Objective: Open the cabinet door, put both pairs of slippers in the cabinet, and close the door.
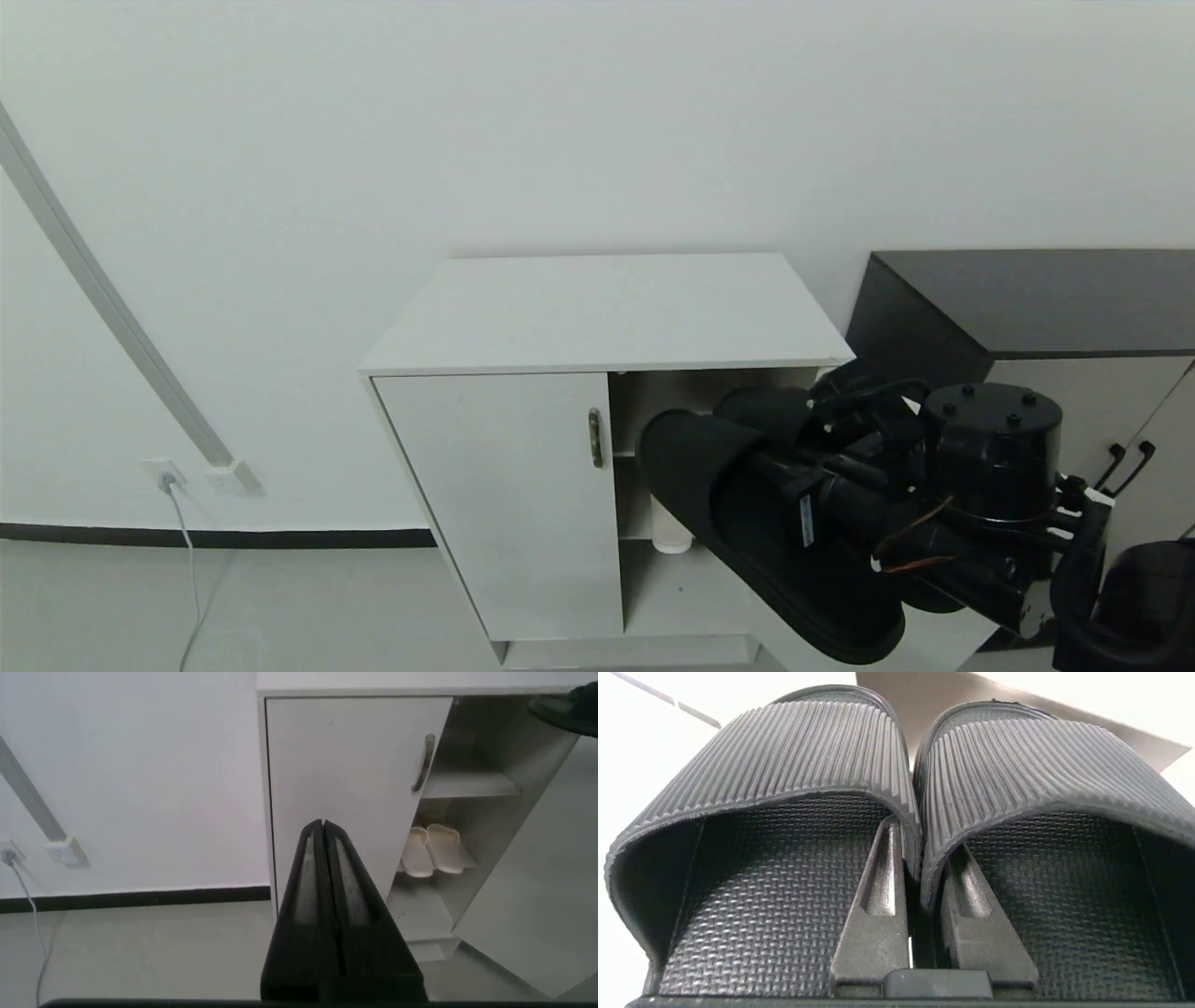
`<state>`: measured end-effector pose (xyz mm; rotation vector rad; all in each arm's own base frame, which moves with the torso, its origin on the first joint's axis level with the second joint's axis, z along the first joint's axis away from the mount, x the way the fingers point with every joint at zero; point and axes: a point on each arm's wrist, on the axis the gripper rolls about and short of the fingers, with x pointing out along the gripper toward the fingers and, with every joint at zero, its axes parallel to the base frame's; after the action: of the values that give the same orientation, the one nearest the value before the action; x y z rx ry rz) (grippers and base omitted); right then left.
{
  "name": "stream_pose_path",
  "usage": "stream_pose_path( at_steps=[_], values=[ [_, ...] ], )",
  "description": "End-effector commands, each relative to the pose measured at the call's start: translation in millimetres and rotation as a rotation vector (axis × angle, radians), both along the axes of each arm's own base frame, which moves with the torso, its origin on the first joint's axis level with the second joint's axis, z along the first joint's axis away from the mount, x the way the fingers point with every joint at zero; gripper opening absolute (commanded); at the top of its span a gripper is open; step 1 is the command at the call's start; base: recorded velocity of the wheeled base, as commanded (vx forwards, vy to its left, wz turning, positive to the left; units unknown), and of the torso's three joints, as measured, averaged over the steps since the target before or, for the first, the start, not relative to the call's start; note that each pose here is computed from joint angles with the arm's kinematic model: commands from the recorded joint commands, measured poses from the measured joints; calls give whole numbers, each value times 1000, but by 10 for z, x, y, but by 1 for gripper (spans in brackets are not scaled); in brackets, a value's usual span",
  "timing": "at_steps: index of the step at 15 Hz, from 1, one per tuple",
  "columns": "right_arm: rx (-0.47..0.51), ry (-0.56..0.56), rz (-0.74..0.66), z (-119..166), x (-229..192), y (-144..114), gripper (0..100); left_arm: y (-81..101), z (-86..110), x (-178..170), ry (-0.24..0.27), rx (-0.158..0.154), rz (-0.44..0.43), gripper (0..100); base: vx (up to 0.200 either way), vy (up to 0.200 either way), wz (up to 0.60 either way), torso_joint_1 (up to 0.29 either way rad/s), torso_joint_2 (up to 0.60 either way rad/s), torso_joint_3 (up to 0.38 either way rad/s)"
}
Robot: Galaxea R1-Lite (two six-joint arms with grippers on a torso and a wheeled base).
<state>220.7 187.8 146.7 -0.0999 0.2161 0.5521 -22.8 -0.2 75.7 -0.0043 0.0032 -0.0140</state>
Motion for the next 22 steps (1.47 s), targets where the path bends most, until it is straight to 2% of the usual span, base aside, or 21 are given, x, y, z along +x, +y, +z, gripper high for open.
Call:
stream_pose_path(
  at_steps=[1,13,22],
  values=[
    [-2,0,1,-2,-4,-2,0,0,0,0,0,0,0,0,0,0,0,-227,544,310],
    [-5,3,2,-14,-20,-11,0,0,0,0,0,-2,0,0,0,0,0,-193,514,324],
    [0,-4,3,-27,-30,-19,0,0,0,0,0,-2,0,0,0,0,0,-109,464,351]
  ],
)
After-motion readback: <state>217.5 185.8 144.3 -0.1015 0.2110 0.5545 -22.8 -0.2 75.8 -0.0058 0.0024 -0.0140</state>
